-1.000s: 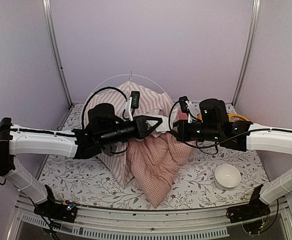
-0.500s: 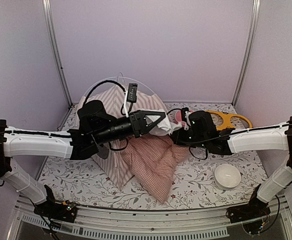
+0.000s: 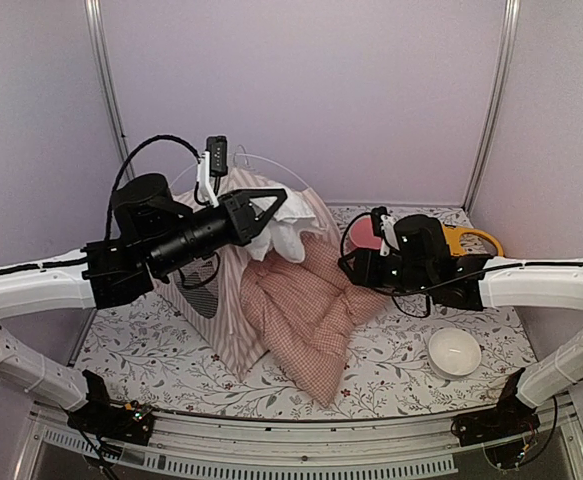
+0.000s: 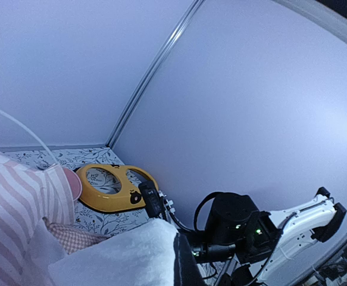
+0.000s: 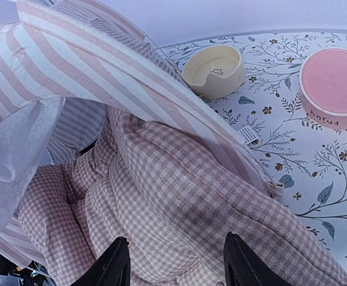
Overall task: Set up the pet tent
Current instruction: Adjust the cushion in the tent.
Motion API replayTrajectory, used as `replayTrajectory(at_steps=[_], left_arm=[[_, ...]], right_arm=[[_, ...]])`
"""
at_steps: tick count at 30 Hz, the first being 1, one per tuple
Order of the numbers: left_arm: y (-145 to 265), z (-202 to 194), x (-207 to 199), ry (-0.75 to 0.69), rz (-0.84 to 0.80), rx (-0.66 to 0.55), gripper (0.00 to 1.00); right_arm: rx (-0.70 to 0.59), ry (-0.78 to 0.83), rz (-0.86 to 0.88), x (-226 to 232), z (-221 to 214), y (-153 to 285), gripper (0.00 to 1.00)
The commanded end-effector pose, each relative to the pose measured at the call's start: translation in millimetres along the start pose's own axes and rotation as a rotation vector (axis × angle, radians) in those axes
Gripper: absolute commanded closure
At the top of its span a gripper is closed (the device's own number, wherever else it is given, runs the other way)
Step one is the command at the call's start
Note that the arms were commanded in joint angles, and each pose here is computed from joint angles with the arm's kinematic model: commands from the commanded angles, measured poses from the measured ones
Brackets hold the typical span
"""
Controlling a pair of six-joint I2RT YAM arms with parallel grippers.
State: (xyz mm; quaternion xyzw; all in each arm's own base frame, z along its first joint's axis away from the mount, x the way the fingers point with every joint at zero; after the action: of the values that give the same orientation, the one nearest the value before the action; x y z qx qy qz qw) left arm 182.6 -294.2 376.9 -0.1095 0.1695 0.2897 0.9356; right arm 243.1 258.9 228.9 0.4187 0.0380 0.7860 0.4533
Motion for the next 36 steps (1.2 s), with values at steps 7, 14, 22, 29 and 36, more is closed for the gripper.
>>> replayTrajectory(at_steps=[7, 14, 22, 29, 36], left_arm=[[35, 6, 10, -0.066, 0.194, 0.082, 1.0], [62, 3, 18, -0.058, 0.265, 0.115, 1.0], [74, -13, 34, -0.074, 0.379, 0.146, 1.0], [67, -24, 42, -0.112, 0.446, 0.18, 1.0], [64, -30, 49, -0.14, 0.523, 0.208, 0.92]], right_arm=[[0.064, 0.061, -0.038, -9, -13, 8, 0.44], [0.097, 0.071, -0.054, -16, -22, 5, 0.43], [0.118, 0.077, -0.069, -21, -27, 2, 0.43], [0.118, 0.077, -0.072, -22, -27, 4, 0.43], [0.12, 0.08, -0.063, -20, -27, 6, 0.43]])
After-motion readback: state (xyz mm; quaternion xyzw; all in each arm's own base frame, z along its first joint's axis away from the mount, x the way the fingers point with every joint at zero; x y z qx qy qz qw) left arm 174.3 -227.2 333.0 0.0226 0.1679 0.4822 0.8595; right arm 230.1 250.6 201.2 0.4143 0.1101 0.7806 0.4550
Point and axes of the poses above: each gripper's point midway between its finger pads, its own y axis back along the fingers, its own x axis along the line the jaws close on, z = x × y, the point moved 9 cm from there along y, back along the fingers, and after that the axes turned 12 degrees about -y, right-handed, at the moved point
